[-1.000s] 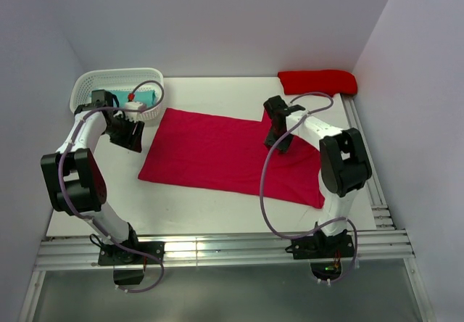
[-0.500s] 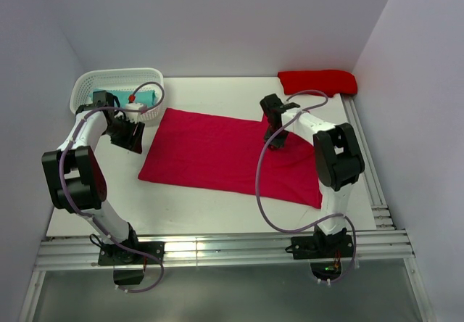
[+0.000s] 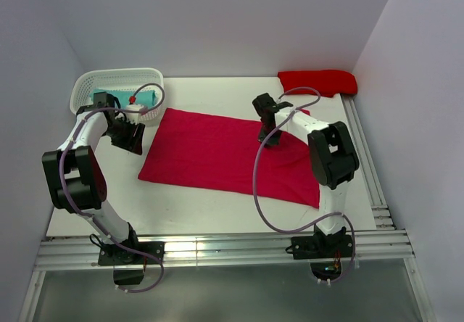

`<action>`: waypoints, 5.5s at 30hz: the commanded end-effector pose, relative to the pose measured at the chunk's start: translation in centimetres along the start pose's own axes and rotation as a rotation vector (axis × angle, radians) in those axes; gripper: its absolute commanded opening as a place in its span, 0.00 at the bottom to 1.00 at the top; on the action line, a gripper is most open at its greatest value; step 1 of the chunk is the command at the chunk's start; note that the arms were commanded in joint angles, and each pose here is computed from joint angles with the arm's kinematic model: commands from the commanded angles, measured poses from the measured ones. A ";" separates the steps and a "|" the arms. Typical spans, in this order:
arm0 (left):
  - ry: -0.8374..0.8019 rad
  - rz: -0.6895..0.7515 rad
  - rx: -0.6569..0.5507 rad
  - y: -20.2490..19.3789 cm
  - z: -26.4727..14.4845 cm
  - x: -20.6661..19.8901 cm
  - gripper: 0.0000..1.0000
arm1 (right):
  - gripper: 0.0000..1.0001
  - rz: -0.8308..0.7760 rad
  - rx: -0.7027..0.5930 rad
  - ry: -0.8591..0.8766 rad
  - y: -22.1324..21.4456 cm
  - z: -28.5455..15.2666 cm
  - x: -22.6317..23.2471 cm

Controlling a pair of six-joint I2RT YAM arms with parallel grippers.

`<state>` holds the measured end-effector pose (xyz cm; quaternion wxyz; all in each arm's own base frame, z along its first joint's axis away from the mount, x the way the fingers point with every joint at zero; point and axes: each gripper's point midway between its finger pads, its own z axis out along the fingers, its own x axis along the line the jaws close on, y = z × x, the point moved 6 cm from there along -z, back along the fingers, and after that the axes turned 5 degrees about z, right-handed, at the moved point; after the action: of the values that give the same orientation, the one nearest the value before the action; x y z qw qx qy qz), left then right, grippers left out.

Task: Roll the t-shirts
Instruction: Fold the tshirt

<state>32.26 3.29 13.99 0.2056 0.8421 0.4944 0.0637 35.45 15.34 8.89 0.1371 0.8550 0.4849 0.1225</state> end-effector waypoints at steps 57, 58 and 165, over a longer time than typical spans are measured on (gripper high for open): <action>-0.039 0.021 0.003 0.3 1.1 -2.0 0.55 | 0.31 -0.055 -0.098 -0.115 -0.5 -0.2 -1.2; -0.037 0.020 0.003 0.3 1.1 -2.0 0.55 | 0.31 -0.055 -0.093 -0.124 -0.5 0.0 -1.3; 0.171 0.385 -0.274 17.9 7.1 -0.9 0.63 | 0.68 0.055 -0.336 0.277 3.3 -5.3 0.7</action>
<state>45.30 -6.56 15.45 0.2684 0.8723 0.3557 0.2014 36.03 15.96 12.73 0.2082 0.8037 0.4710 0.2982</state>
